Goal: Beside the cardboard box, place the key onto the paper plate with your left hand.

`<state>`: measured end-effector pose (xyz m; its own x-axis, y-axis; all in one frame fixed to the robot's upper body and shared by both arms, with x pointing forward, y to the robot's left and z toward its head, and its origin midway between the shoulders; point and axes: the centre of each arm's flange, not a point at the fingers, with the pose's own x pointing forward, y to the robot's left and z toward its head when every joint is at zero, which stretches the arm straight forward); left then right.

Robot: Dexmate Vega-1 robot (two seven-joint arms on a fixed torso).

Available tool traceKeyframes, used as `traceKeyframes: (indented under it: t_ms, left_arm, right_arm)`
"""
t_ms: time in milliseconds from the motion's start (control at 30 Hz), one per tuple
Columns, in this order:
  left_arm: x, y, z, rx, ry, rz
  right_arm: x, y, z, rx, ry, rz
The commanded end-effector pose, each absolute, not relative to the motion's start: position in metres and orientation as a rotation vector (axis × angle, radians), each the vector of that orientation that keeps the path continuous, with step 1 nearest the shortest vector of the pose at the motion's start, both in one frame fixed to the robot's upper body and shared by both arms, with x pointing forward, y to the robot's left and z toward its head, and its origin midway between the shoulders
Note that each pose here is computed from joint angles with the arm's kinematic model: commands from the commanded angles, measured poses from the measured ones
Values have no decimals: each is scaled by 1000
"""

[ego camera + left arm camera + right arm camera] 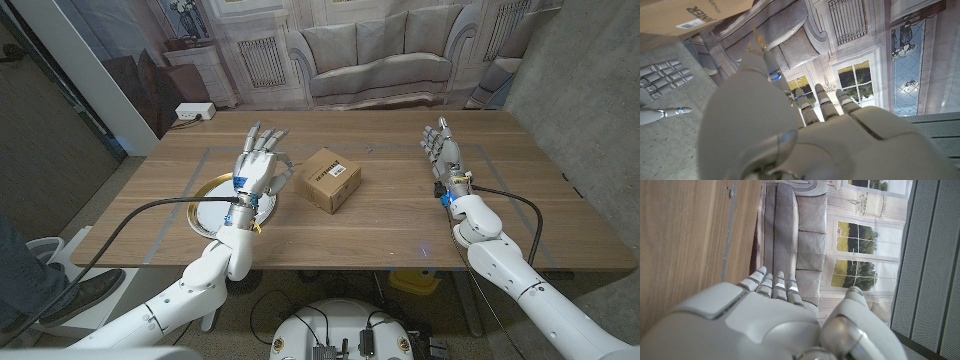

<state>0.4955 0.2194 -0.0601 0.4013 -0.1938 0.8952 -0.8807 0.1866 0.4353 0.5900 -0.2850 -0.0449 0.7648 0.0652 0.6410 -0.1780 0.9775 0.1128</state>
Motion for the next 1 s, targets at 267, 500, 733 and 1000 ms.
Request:
traceKeyframes:
  t_ms: [267, 500, 733, 1000]
  left_arm:
    - [489, 234, -68, 1310, -1018, 680]
    - [486, 241, -68, 1303, -1006, 695]
    - [484, 248, -70, 1296, -985, 705]
    - [483, 254, -70, 1286, -961, 728]
  right_arm:
    - [593, -281, -47, 173, -681, 139]
    - [593, -279, -47, 174, -683, 140]
    - [593, -277, -47, 174, -685, 145]
    - [593, -275, -47, 172, -685, 148]
